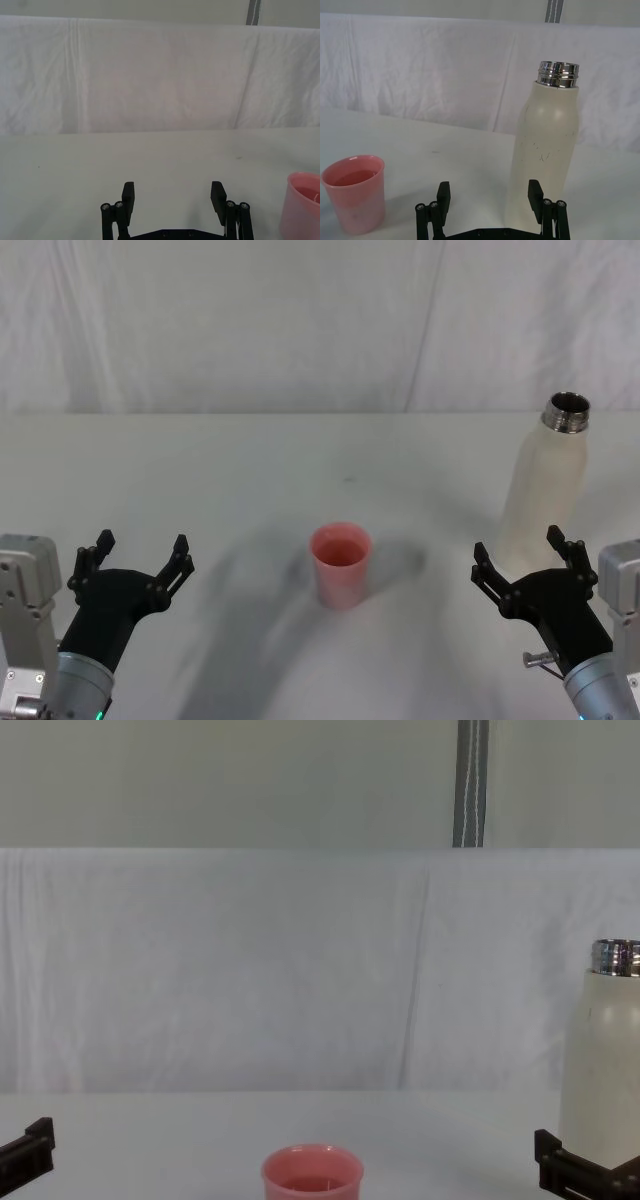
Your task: Grasp the thermos with one hand and pour water into the cup lid.
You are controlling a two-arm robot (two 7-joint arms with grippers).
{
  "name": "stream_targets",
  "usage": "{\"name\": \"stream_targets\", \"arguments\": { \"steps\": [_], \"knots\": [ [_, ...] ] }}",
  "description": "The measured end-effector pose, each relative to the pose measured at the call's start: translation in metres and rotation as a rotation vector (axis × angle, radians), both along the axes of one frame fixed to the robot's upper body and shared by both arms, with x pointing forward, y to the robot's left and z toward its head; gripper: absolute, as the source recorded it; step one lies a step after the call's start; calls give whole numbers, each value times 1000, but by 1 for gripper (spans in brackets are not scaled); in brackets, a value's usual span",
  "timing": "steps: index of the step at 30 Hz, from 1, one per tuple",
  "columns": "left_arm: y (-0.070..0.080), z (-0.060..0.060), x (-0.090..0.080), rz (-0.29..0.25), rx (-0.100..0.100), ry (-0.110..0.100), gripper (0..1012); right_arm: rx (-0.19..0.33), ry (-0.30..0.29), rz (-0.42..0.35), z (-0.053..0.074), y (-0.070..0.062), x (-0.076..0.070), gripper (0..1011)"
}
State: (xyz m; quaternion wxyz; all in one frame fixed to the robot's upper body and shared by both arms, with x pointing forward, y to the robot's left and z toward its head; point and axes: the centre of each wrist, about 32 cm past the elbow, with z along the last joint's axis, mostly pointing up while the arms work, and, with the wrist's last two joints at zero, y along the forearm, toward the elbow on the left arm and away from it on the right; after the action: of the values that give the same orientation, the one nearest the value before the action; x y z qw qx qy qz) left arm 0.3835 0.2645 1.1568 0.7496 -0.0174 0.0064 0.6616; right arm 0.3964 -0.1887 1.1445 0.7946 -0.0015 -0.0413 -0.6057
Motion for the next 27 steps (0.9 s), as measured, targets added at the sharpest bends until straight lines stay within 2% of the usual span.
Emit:
{"name": "stream_targets", "arguments": {
  "steps": [27],
  "knots": [
    [0,0,0,0,0,0,1001,0,0,0,0,0,0,1003]
  ]
}}
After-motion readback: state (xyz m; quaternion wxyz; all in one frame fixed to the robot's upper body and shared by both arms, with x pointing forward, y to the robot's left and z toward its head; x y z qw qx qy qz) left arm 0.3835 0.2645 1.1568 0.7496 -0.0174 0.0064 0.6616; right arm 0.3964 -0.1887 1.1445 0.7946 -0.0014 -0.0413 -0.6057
